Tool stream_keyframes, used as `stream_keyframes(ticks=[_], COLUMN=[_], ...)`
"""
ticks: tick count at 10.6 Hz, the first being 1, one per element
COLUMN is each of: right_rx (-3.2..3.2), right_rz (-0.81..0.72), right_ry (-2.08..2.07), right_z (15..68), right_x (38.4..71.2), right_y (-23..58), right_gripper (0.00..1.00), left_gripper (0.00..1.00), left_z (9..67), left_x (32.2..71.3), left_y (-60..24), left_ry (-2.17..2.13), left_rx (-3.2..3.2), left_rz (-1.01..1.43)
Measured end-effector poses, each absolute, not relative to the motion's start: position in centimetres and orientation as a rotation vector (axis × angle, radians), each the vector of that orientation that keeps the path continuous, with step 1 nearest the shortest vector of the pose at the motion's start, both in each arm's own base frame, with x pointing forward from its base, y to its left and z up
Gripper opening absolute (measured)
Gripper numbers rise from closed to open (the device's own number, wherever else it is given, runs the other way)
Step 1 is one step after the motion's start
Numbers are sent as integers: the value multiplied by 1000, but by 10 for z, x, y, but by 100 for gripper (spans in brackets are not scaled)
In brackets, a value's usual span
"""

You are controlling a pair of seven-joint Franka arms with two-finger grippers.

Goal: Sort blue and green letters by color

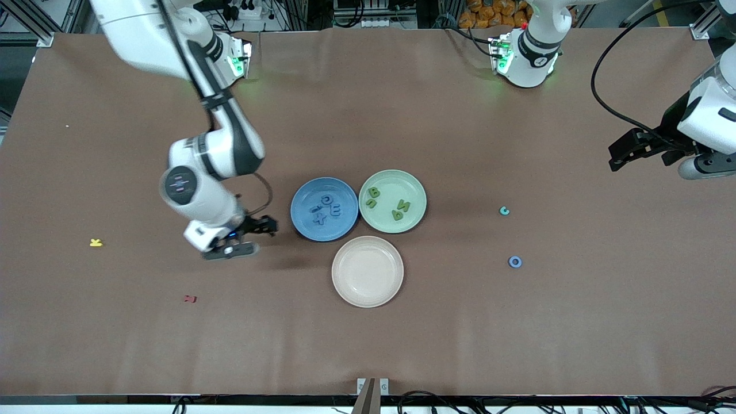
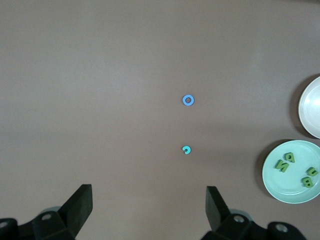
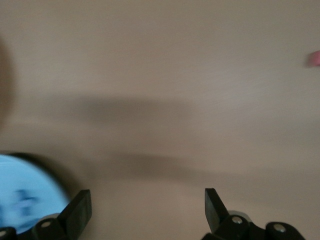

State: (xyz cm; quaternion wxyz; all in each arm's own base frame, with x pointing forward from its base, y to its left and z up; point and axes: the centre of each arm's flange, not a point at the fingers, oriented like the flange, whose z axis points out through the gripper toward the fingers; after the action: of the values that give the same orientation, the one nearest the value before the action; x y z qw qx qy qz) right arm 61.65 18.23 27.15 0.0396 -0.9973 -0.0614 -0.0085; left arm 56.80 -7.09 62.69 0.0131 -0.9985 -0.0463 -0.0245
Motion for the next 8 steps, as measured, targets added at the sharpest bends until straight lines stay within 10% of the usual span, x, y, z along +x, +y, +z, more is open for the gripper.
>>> stream_keyframes(ticks=[8], right_rx=[-3092], right_rz=[-159], right_ry=[-62], right_z=[337], right_x=[636], right_y=[-117], right_gripper=[100], left_gripper=[100], left_z=[625], left_x=[569], left_y=[-70], left_ry=[-145], left_rx=[-3111], left_rz=[-70])
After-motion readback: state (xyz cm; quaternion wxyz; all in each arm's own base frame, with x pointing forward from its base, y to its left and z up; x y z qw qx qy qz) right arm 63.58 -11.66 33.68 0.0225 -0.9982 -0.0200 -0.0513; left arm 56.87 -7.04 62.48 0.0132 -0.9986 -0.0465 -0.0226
